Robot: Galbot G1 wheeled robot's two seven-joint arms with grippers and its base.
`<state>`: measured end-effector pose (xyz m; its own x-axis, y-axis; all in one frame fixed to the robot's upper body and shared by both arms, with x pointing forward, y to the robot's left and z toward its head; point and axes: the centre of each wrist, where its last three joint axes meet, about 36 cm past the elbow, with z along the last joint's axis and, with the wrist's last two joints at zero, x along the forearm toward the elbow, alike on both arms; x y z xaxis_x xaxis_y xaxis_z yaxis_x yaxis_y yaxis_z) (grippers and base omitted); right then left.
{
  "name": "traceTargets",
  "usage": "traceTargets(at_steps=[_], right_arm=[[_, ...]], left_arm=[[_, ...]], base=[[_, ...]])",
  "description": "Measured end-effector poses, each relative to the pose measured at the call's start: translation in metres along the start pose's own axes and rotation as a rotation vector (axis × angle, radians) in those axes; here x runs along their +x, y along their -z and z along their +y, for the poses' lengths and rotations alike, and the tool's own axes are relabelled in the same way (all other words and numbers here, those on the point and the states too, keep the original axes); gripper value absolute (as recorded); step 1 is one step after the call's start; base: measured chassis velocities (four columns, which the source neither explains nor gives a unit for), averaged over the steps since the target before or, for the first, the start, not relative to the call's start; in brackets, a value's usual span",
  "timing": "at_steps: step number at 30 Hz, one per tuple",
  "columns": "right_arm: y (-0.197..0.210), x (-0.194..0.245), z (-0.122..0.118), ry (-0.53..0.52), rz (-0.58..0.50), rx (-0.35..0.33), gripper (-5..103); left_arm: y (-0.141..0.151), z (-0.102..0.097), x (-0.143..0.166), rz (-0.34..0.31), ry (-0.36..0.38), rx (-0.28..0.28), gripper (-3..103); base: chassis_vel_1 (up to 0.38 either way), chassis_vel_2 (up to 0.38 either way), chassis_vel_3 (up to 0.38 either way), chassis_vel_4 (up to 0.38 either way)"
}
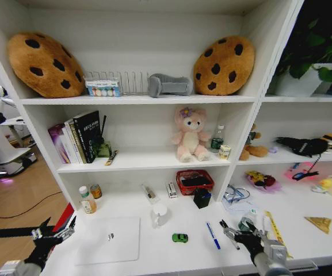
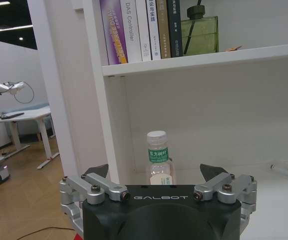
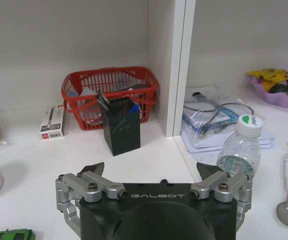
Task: Organize the objects on the table.
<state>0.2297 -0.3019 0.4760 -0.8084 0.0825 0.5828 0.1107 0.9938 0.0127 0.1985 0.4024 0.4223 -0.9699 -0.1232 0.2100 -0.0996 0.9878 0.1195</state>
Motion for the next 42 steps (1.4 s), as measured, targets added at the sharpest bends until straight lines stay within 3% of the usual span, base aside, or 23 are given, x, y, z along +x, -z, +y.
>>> traceTargets(at_steps=[5,12,19,32,42], right_arm=[[0.013,-0.013,-0.001,0.053,0.081,-0.041,100],[0.015,-0.021,-0.004,0.092,0.116,-0.017,100],[0.014,-0.013,0.015,0.176,0.146,0.006,100],[-0.007,-0.024,0.036,0.29,0.188,0.107,100],[-0.009,-0.054,0.068,0.393,0.182,0.172,100]], left_arm=[[-0.001,0.0,0.001,0.004,0.002,-0.006,100],[0.0,0.001,0.002,0.004,0.01,-0.014,100],[-0.001,0.0,0.003,0.008,0.016,-0.014,100],[0.0,0.002,0.007,0.011,0.023,-0.02,100],[0.0,0.005,0.014,0.018,0.038,-0.025,100]], base=[[0.0,0.0,0.0,0.0],[0.0,0.0,0.0,0.0],[0.0,0.0,0.0,0.0],[0.0,0.0,0.0,0.0],[0.0,0.0,0.0,0.0]])
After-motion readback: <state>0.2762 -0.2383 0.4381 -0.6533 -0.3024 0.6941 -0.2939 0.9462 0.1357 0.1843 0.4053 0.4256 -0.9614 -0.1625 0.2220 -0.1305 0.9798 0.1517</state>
